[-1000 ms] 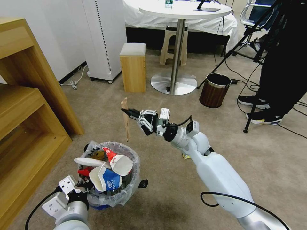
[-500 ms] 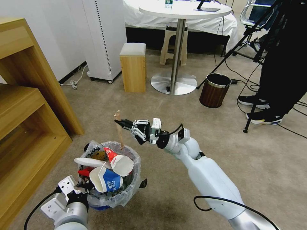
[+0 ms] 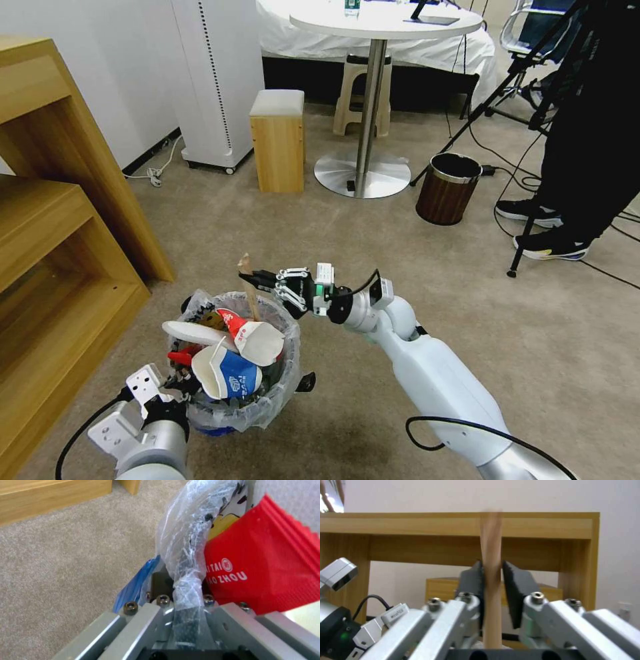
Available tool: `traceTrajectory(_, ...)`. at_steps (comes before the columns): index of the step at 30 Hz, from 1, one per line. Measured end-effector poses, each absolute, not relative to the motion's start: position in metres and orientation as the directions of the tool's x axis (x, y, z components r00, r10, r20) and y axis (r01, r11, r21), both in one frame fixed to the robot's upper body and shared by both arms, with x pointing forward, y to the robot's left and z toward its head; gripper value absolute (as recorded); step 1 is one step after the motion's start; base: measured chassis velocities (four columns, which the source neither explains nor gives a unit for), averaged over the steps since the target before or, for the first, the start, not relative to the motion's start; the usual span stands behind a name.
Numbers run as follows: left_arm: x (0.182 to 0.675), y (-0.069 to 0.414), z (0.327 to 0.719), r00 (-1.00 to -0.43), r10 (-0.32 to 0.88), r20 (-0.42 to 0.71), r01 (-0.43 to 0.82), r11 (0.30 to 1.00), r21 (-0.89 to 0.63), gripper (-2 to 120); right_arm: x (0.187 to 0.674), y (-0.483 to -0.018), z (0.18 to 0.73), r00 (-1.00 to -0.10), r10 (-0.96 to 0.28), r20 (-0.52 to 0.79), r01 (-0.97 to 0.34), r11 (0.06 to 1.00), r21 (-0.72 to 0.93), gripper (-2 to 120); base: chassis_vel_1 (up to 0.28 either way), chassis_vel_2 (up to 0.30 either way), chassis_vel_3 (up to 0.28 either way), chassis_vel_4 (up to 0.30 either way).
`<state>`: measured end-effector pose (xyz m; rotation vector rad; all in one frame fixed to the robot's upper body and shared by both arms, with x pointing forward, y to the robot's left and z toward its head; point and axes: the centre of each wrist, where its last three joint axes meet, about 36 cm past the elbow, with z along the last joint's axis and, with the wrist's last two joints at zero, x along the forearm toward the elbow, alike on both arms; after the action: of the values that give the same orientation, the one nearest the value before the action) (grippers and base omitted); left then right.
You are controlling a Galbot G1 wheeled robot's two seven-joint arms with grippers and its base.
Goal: Pick up the trash bin and place the garbage on the floor into it.
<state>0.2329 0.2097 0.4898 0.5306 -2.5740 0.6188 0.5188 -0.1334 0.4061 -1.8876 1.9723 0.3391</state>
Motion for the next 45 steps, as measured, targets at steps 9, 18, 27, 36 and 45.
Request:
traceTrajectory(9, 0.234, 0.211, 0.489, -0.831, -0.261, 0.491, -0.454, 0.829, -0.327, 0, 0.521, -0.156, 0.413, -0.072, -0.909, -0.41, -0.986, 0.127, -0.109, 50, 0.0, 0.0, 0.0, 0.0)
traceTrajectory(18, 0.235, 0.215, 0.49, -0.833, -0.259, 0.489, -0.453, 0.826, -0.334, 0, 0.511, -0.163, 0.423, -0.251, -0.859, -0.446, -0.951, 0.304, -0.051, 84, 0.0, 0.0, 0.0, 0.0)
traceTrajectory(27, 0.24, 0.225, 0.49, -0.827, -0.27, 0.493, -0.466, 0.819, -0.334, 0, 0.493, -0.221, 0.435, -0.626, -0.683, -0.376, -0.739, 0.674, 0.006, 100, 0.0, 0.0, 0.0, 0.0)
traceTrajectory(36, 0.243, 0.225, 0.489, -0.831, -0.255, 0.494, -0.456, 0.821, -0.343, 0, 0.469, -0.289, 0.435, -0.828, -0.398, -0.394, -0.45, 0.892, 0.044, 100, 0.0, 0.0, 0.0, 0.0)
traceTrajectory(45, 0.245, 0.224, 0.493, -0.845, -0.232, 0.482, -0.428, 0.834, -0.349, 0, 0.406, -0.336, 0.391, -0.907, -0.239, -0.346, -0.276, 0.959, 0.06, 100, 0.0, 0.0, 0.0, 0.0)
